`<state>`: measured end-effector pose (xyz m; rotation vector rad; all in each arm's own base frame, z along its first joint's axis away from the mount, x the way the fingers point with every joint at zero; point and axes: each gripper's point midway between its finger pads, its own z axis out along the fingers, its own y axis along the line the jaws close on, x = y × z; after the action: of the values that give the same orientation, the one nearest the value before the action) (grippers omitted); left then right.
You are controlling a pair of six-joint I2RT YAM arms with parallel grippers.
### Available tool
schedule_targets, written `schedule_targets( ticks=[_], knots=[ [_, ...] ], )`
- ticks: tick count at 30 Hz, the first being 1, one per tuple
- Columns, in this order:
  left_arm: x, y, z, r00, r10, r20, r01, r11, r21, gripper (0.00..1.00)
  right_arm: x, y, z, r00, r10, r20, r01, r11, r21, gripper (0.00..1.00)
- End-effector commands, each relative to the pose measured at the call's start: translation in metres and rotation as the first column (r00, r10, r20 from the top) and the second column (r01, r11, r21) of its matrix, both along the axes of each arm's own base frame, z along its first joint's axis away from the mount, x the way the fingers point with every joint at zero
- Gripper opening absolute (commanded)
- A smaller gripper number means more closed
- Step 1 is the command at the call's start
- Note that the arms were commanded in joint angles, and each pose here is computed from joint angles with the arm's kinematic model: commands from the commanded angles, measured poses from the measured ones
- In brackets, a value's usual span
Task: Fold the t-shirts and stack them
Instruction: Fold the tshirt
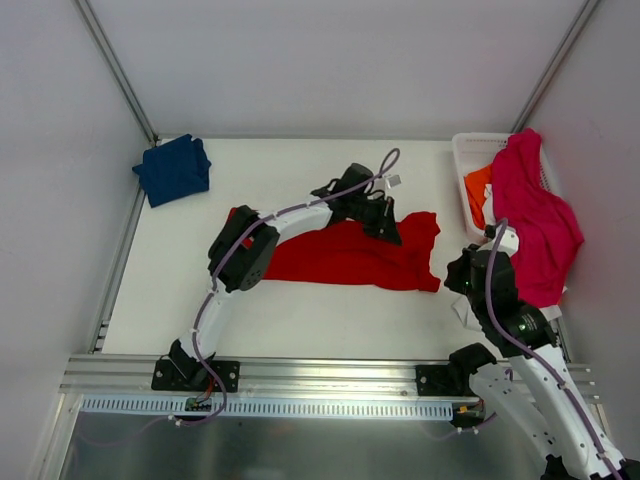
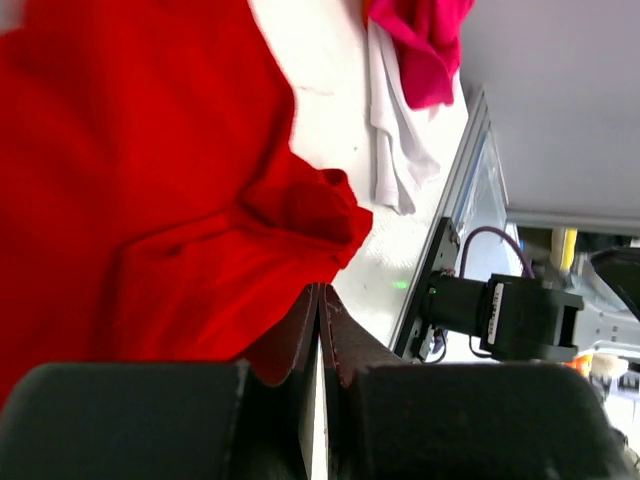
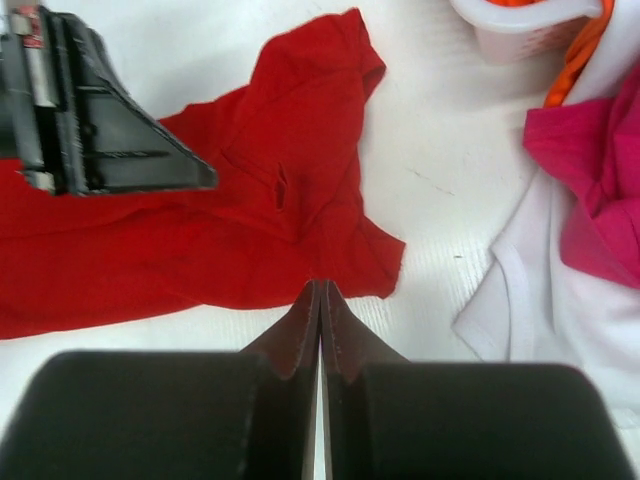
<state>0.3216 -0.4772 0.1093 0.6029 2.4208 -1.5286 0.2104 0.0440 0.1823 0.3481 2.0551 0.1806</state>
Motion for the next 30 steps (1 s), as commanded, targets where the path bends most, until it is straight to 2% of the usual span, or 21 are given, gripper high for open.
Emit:
schedule_targets(
  ticks=[1,5,10,12,16,20,25,27,30],
  knots=[
    [-0.022,-0.027,-0.003,0.996,-0.094,0.014,0.094,0.995,-0.022,0.0,-0.008,-0.008,-0.01,0.998,-0.027,-0.049,0.025,0.999,-0.033,0.0],
    [-0.032,-0.037,-0.039,0.996,-0.092,0.0,0.092,0.995,0.038,0.0,-0.01,-0.009,-0.012,0.999,-0.028,-0.045,0.027,0.999,-0.028,0.01],
    [-0.035,-0.029,-0.098,0.999,-0.035,-0.016,0.037,0.985,0.167,0.0,-0.012,-0.012,-0.004,0.999,-0.033,-0.012,0.033,0.999,-0.022,0.01],
    [-0.033,-0.023,-0.115,1.0,-0.002,0.005,0.001,0.974,0.226,0.0,-0.012,-0.011,-0.003,0.999,-0.031,-0.011,0.031,0.999,-0.02,0.01],
    [-0.005,-0.002,-0.133,0.982,0.125,0.144,-0.171,0.912,0.374,0.0,-0.012,-0.01,0.0,1.0,-0.024,-0.006,0.024,1.0,-0.013,0.01],
    [0.015,0.007,-0.117,0.945,0.158,0.286,-0.271,0.867,0.417,0.0,-0.012,-0.01,0.002,1.0,-0.027,-0.001,0.027,1.0,-0.016,0.0],
    [0.033,0.013,-0.092,0.914,0.144,0.38,-0.314,0.844,0.434,0.0,-0.012,-0.009,0.005,1.0,-0.02,0.002,0.02,1.0,-0.013,0.01],
    [0.044,0.005,-0.076,0.91,0.136,0.393,-0.303,0.864,0.402,0.0,-0.011,-0.01,0.009,1.0,-0.021,0.008,0.021,1.0,-0.015,0.0],
    [0.058,0.0,-0.064,0.932,0.146,0.331,-0.265,0.899,0.349,0.0,-0.013,-0.012,0.013,1.0,-0.024,0.012,0.024,1.0,-0.017,0.01]
  ],
)
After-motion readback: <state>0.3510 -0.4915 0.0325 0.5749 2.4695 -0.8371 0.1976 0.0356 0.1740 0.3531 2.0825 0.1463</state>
